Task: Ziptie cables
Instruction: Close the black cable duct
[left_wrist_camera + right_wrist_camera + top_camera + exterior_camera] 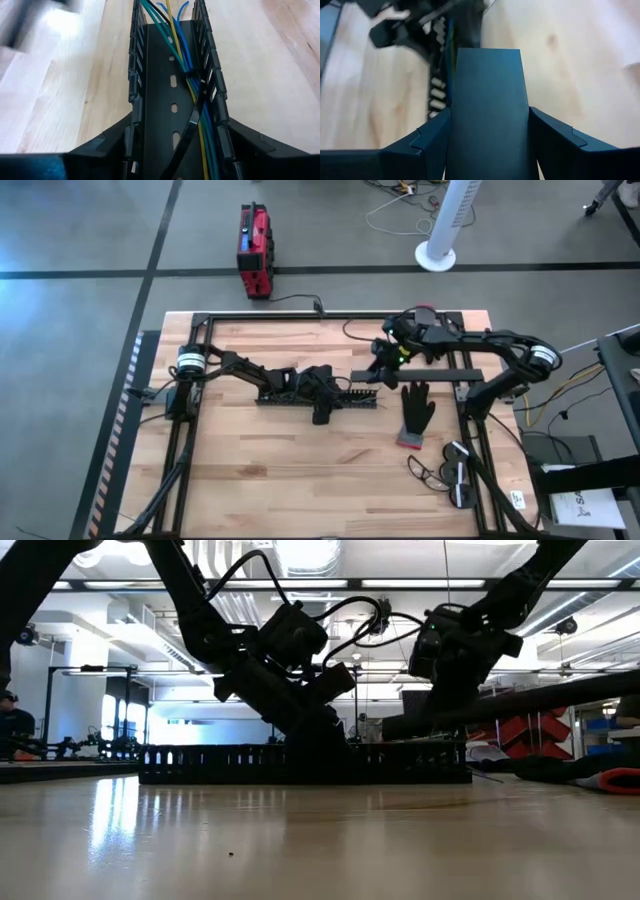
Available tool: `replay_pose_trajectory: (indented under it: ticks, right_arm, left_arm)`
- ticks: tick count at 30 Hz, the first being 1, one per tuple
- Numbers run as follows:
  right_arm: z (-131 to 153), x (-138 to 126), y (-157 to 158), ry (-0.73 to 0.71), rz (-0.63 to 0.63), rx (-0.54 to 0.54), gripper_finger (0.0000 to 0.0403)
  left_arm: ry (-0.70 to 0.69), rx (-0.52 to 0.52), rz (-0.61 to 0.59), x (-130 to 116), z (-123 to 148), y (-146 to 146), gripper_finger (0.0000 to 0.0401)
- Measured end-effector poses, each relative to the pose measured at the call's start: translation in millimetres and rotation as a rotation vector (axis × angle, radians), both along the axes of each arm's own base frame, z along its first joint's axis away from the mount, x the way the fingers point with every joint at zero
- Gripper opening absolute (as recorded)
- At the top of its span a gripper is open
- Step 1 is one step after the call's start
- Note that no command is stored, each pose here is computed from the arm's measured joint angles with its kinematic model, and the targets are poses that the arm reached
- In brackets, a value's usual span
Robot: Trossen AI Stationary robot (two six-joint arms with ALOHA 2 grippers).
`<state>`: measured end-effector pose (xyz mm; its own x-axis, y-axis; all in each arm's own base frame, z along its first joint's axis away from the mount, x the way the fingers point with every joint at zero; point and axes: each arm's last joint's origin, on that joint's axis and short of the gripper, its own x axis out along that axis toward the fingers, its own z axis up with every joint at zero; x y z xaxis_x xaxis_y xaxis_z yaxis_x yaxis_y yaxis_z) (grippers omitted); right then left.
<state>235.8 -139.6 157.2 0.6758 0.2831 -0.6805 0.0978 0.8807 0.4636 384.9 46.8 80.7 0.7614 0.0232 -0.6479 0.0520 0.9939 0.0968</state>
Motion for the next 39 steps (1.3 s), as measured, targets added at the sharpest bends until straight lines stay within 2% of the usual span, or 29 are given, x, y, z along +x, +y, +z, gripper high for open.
replay_pose_trajectory:
  ticks: [5,9,15,23,31,39]
  right_arm:
    - [-12.3,5.2,11.8,0.039,0.071,0.099,0.0218]
    - [-12.0,10.1,20.7,0.039,0.103,0.101,0.0218]
    - [-12.5,17.8,32.7,0.069,0.124,-0.025,0.0218]
    - [-20.0,21.2,42.7,0.005,0.118,-0.064,0.0218]
    - [-29.2,17.5,45.7,-0.046,0.072,-0.098,0.0218]
    - [-32.9,28.0,39.6,-0.118,0.028,-0.181,0.0218]
  left_arm:
    - [-0.001,-0.008,0.019,-0.1,0.1,1.1,0.0232]
    - [-0.002,-0.014,0.027,-0.1,0.1,1.4,0.0235]
    - [-0.004,-0.028,0.046,-0.1,0.2,2.9,0.0225]
    - [0.0,-0.036,0.054,-0.7,-0.1,3.2,0.0234]
    - [0.017,-0.039,0.065,-2.5,1.6,5.4,0.0225]
    - [0.058,0.028,0.112,-9.8,18.2,14.8,0.0227]
